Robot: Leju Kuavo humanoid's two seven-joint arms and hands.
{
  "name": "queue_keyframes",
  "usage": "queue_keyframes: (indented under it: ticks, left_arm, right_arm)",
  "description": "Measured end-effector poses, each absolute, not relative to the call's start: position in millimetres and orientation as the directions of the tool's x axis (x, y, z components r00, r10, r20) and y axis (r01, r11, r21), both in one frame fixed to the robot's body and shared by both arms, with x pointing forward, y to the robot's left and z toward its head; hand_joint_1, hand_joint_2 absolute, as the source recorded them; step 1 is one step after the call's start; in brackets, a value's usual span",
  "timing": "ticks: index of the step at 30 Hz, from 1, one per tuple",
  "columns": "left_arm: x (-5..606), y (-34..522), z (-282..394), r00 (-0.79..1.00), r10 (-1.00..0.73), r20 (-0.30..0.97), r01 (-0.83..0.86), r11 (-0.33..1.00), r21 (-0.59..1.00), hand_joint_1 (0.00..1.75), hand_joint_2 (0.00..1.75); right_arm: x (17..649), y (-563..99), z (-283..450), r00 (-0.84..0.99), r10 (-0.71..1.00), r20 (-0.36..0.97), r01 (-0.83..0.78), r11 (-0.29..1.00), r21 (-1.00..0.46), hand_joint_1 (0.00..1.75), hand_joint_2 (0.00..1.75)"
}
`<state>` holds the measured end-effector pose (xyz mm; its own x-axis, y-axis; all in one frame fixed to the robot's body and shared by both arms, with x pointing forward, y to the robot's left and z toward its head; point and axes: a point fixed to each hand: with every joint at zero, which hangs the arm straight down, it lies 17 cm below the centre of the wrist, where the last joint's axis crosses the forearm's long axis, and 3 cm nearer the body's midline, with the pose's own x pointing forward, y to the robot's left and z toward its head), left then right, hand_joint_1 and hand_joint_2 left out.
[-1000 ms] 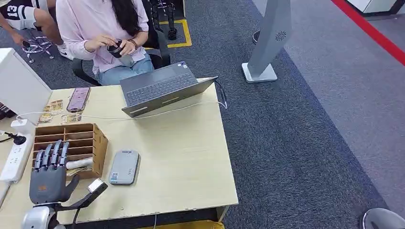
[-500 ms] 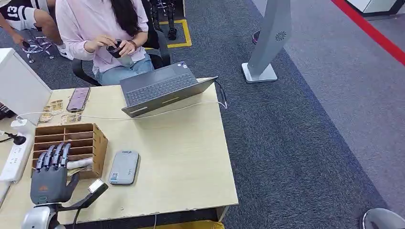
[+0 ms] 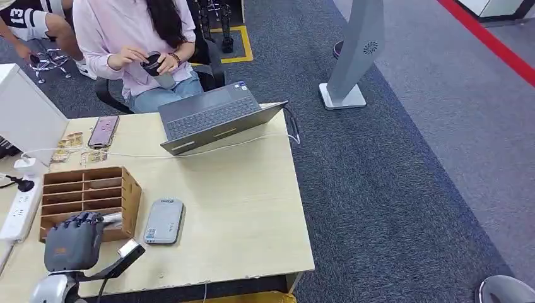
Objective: Pass the card to the sensor for recognition and then transmit it.
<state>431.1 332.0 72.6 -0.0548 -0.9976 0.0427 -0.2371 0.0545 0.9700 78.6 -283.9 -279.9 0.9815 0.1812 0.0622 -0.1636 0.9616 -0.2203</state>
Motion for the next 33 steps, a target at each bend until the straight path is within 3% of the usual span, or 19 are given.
queue_keyframes:
  ticks: [24, 33]
  left_arm:
    - [434.3, 326.4, 69.8, -0.073, -0.995, 0.067, -0.212, 0.081, 0.974, 1.75, 1.75]
    - [458.7, 284.2, 150.6, -0.200, -0.977, 0.078, -0.371, 0.149, 0.917, 1.75, 1.75]
  right_arm:
    - [78.5, -283.8, -280.0, 0.981, 0.184, 0.062, -0.167, 0.961, -0.220, 0.00, 1.75]
    - [86.8, -283.7, -278.8, 0.977, 0.198, 0.073, -0.178, 0.958, -0.224, 0.00, 1.75]
